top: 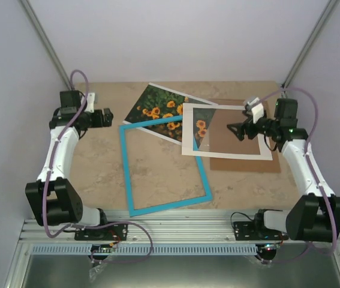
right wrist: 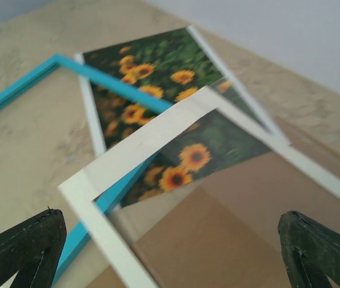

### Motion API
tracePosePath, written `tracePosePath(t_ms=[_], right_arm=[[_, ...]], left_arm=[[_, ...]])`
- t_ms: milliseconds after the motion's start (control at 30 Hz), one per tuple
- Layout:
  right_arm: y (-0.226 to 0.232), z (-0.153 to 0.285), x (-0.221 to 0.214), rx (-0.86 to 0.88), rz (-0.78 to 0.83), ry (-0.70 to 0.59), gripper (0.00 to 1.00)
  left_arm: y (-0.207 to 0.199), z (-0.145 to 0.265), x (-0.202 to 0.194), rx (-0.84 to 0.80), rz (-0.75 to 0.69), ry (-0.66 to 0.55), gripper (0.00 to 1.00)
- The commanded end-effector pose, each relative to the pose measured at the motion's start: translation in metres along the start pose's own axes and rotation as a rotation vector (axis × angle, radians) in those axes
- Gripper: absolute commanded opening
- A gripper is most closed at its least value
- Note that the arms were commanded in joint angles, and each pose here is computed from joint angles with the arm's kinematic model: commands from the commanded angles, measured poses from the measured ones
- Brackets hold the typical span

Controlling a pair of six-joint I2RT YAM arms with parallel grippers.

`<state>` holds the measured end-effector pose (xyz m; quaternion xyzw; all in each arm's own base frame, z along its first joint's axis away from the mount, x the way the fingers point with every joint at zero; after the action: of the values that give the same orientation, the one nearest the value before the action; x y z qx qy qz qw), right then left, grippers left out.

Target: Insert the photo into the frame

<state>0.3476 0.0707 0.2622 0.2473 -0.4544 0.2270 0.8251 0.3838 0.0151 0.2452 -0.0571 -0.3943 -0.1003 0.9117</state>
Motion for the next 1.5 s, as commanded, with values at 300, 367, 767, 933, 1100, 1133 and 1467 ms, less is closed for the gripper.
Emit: tracePosePath(t_ms=[300, 367, 767, 933, 1100, 1133, 1467], right_arm=[[0.067, -0.014, -0.066, 0.119, 0.186, 0.116, 0.98], [0.071, -0.016, -0.07, 0.119, 0.201, 0.126, 0.98], [0.075, -0.03, -0.078, 0.114, 0.224, 0.149, 0.98], [0.073, -0.032, -0.081, 0.104, 0.225, 0.153, 0.98], [0.071, -0.034, -0.083, 0.093, 0.222, 0.154, 0.98], [0.07, -0.035, -0.084, 0.091, 0.221, 0.155, 0.98], [0.069, -0.033, -0.086, 0.073, 0.221, 0.153, 0.98]], left_arm=[[-0.038, -0.032, -0.078, -0.108, -0.217, 0.235, 0.99], [-0.039, -0.04, -0.086, -0.113, -0.205, 0.267, 0.99], [-0.054, -0.083, -0.146, 0.003, -0.089, 0.403, 0.99], [-0.055, -0.101, -0.155, 0.094, -0.074, 0.432, 0.95], [-0.048, -0.116, -0.158, 0.184, -0.035, 0.443, 0.82], [-0.044, -0.12, -0.158, 0.211, -0.033, 0.451, 0.79], [0.02, -0.139, -0.143, 0.403, -0.01, 0.475, 0.56]])
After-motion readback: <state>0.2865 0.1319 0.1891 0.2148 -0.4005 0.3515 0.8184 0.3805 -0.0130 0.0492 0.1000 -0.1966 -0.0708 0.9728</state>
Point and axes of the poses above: each gripper's point midway between its finger pads, its own z axis back along the fingers, its own y axis along the line the jaws close on, x = y × z, the point moved 3 cm from there along z, back along the fingers, and after that the axes turned 12 degrees about -z, right-handed, at the moved point
